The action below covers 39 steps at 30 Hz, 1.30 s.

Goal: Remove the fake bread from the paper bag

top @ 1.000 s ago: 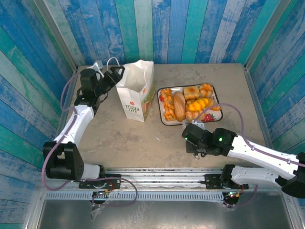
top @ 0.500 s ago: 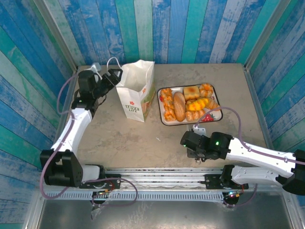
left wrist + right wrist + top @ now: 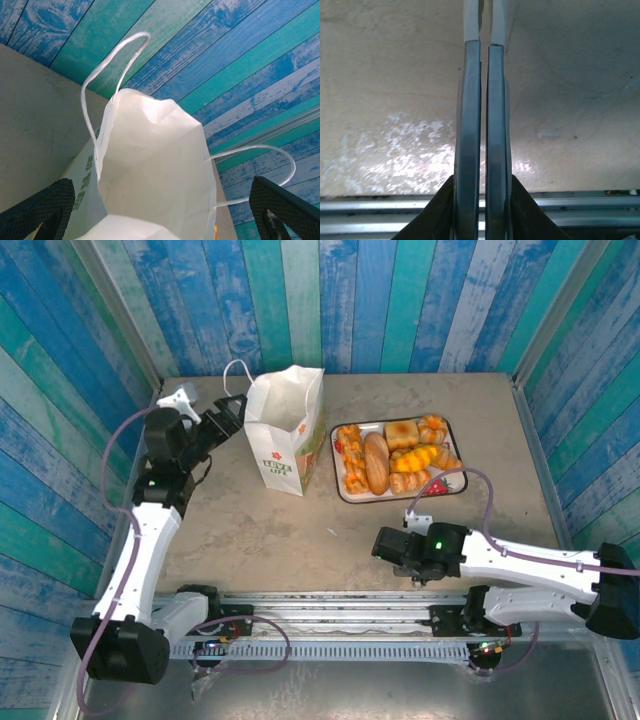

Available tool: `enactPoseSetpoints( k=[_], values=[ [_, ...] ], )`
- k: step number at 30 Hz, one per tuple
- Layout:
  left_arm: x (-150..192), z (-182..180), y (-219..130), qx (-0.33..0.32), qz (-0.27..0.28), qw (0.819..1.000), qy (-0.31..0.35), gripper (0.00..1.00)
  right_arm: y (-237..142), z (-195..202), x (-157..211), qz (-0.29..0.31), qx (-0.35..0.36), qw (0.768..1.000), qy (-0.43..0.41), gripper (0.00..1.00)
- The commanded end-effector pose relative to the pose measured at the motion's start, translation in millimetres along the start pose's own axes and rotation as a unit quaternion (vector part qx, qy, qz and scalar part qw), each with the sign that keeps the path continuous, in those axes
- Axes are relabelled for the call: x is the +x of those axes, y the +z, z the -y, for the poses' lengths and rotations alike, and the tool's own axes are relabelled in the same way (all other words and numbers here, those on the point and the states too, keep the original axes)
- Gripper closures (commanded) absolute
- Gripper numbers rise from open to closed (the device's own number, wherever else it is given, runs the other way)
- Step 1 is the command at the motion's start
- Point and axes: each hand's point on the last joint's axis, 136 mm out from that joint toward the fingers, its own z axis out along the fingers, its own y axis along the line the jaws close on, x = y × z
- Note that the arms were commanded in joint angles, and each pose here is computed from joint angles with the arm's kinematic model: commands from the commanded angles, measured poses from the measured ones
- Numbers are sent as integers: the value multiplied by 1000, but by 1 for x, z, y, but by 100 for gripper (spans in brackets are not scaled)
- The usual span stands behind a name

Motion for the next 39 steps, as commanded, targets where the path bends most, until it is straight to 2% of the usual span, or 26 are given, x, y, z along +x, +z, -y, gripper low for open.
enactPoseSetpoints(
  k=[1, 6, 16, 23, 39],
  values=[
    [0, 3, -12, 1, 9, 1000, 21, 6, 7, 19, -11, 38, 45, 998, 19, 76],
    [-2, 10, -19, 13, 15, 999, 37, 6, 27, 36, -8, 14, 82, 996, 32, 74],
    [-10, 6, -28, -9, 41, 998, 55, 6, 66, 42, -12, -23, 66, 994, 80, 67],
    [-9, 3, -25, -10, 40, 998, 56, 6, 74, 49, -19, -39, 81, 992, 87, 63],
    [-11, 2, -27, -15, 48, 997, 57, 6, 91, 46, -20, -110, 52, 989, 79, 49]
  ],
)
